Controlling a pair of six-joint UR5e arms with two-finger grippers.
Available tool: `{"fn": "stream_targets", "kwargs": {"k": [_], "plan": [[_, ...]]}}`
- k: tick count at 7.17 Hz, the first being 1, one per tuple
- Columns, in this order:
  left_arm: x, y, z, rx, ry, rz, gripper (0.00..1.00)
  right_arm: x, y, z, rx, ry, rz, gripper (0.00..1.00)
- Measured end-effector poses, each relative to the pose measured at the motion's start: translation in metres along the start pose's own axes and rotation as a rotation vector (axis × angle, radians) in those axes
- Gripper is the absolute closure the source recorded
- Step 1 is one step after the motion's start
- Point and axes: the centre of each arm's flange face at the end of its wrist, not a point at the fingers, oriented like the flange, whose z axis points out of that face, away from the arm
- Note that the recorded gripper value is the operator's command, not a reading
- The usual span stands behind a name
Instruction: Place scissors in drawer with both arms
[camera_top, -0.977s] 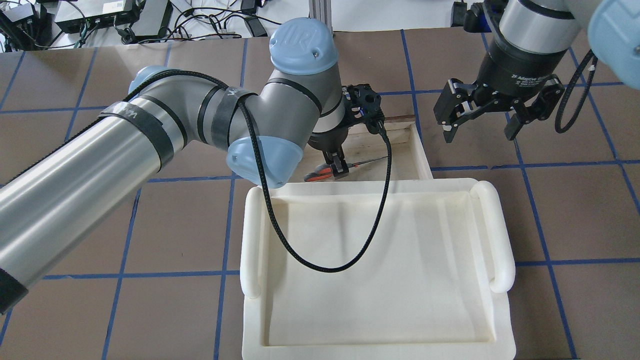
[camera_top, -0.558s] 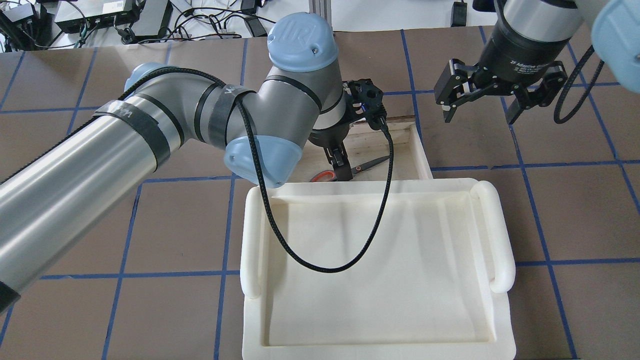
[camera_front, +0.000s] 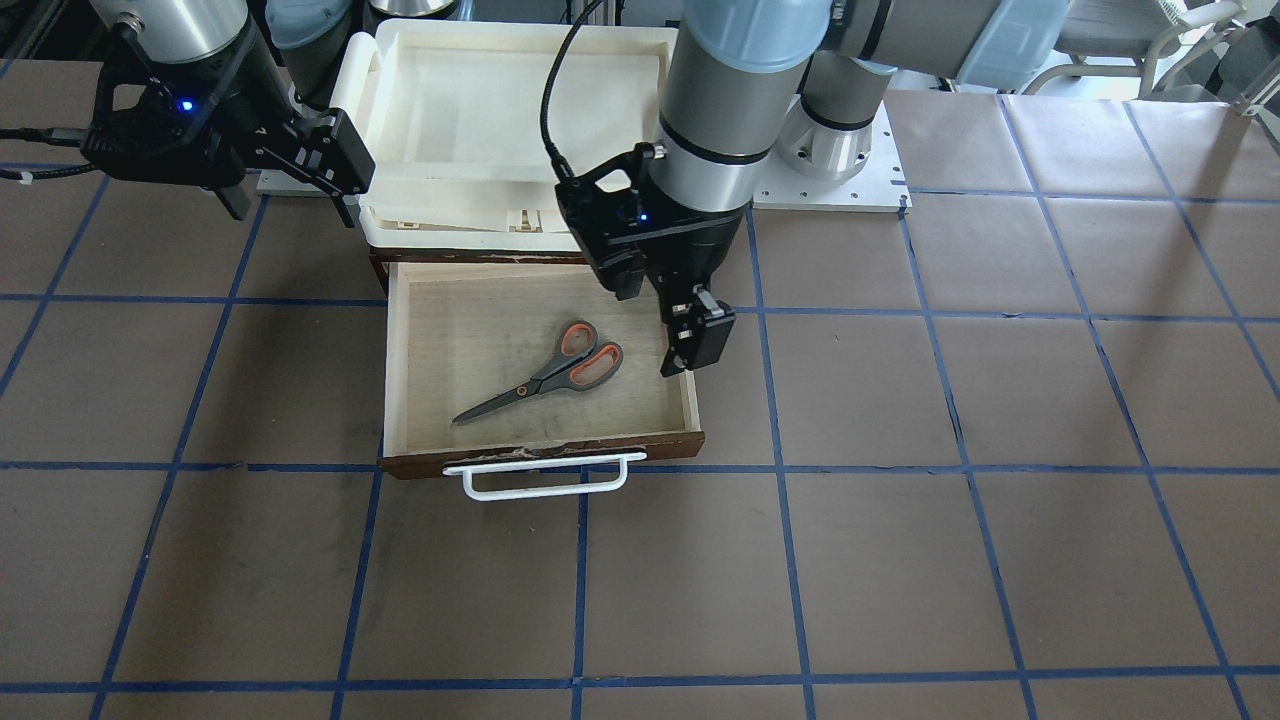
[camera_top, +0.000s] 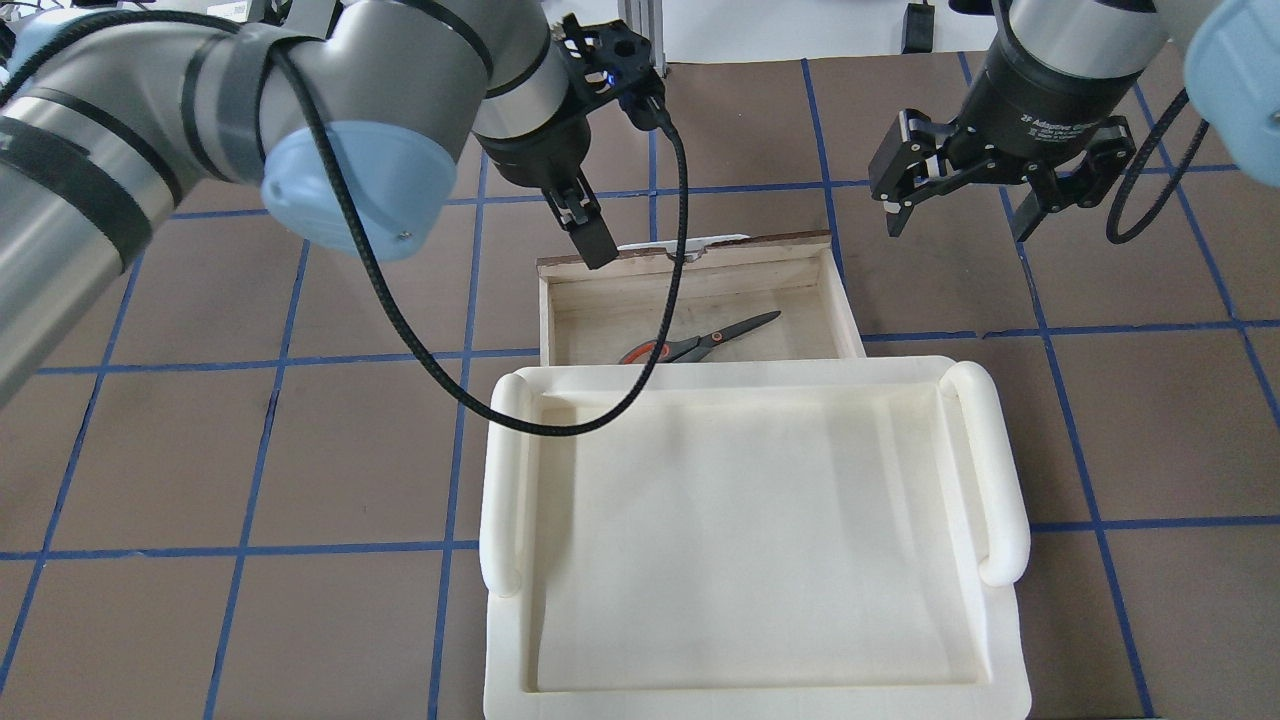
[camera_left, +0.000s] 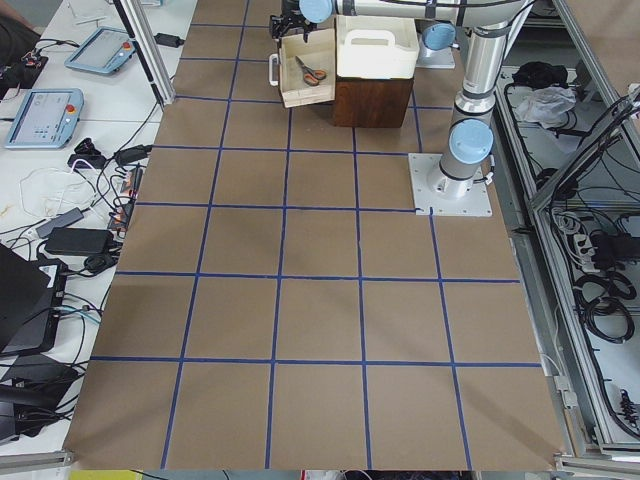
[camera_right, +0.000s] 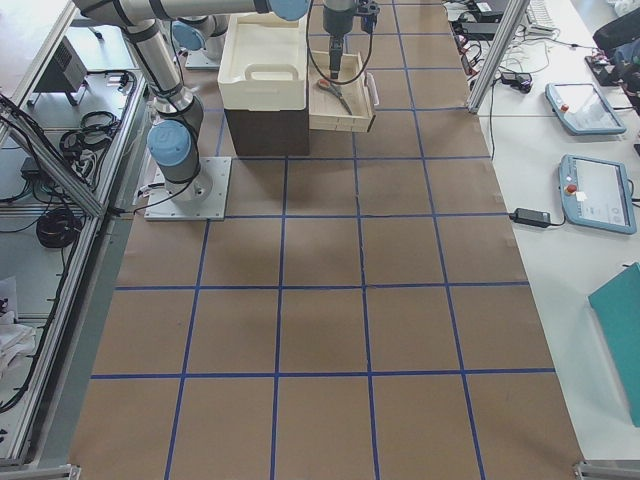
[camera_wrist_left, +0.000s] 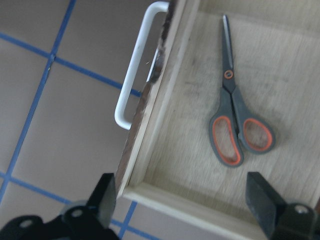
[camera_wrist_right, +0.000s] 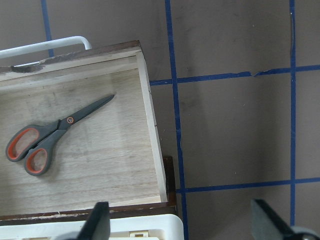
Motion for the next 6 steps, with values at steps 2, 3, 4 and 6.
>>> {"fn": "stream_targets", "kwargs": {"k": [2,3,4,6], "plan": [[-0.045,0.076,-0.058,-0.022,0.013,-0.188,0.07,-0.001,-0.001,0.002,-0.003,-0.003,-0.002,0.00],[-0.052,0.107,-0.081,-0.031,0.004,-0.314,0.06,-0.001,-0.002,0.003,-0.006,-0.005,-0.003,0.00],[-0.054,0.129,-0.100,-0.047,-0.027,-0.463,0.06,-0.001,-0.002,0.004,-0.008,-0.005,-0.002,0.00],[-0.053,0.154,-0.116,-0.073,-0.079,-0.744,0.01,-0.001,-0.003,0.005,-0.011,-0.007,0.000,0.00]]}}
